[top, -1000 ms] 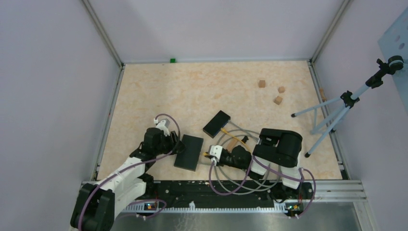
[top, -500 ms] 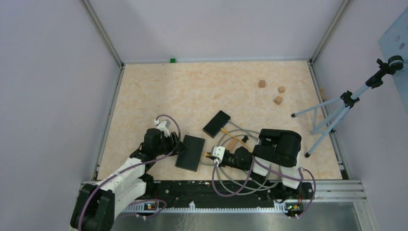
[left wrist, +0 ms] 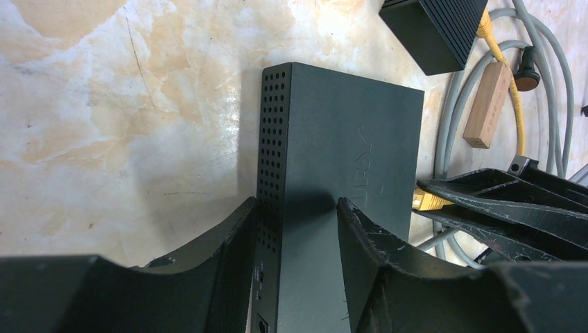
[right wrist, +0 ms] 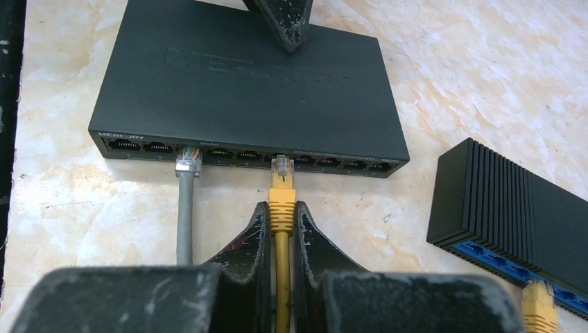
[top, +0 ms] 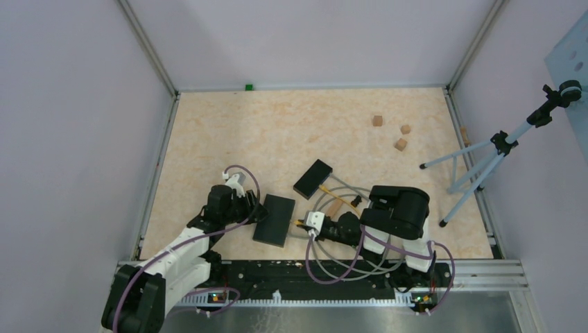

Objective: Insert the plug into the switch port
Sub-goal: Insert the connector into the switch port.

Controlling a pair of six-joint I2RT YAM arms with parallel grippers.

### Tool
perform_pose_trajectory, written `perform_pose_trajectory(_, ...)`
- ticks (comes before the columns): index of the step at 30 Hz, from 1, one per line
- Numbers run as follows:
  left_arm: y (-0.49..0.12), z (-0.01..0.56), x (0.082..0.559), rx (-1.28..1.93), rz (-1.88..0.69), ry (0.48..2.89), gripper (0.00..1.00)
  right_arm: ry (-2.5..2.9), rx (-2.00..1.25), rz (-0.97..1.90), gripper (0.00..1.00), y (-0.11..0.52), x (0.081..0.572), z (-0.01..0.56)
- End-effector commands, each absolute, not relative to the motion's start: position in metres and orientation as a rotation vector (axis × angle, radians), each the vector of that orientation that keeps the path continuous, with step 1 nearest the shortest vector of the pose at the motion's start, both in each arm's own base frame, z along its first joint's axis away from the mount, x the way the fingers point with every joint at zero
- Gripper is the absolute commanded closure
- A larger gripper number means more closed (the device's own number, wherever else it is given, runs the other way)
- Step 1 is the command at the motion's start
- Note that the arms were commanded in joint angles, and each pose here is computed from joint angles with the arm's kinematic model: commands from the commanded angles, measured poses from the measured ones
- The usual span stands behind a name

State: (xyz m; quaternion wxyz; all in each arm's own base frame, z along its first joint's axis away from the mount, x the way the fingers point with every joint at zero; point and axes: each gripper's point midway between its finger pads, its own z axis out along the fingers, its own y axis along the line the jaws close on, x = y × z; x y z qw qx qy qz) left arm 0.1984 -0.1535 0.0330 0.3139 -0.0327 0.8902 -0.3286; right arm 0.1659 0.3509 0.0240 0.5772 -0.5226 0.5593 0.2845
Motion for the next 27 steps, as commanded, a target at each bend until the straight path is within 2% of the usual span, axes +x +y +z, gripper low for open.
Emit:
perform_pose_trajectory(1,-0.168,0.032,0.181,-0.035,-0.992,2.378,0.50,1.271,-1.267,0.640,1.00,0.363,0.172,0.022)
perform_pose_trajectory(16,-0.175,0.032,0.181,0.015,-1.031,2.389,0.49,1.112,-1.258,0.495,1.00,0.357,0.185,0.036)
perform_pose_trajectory(27,-0.176,0.030,0.181,0.020,-1.042,2.396,0.49,1.248,-1.305,0.483,1.00,0.357,0.187,0.005)
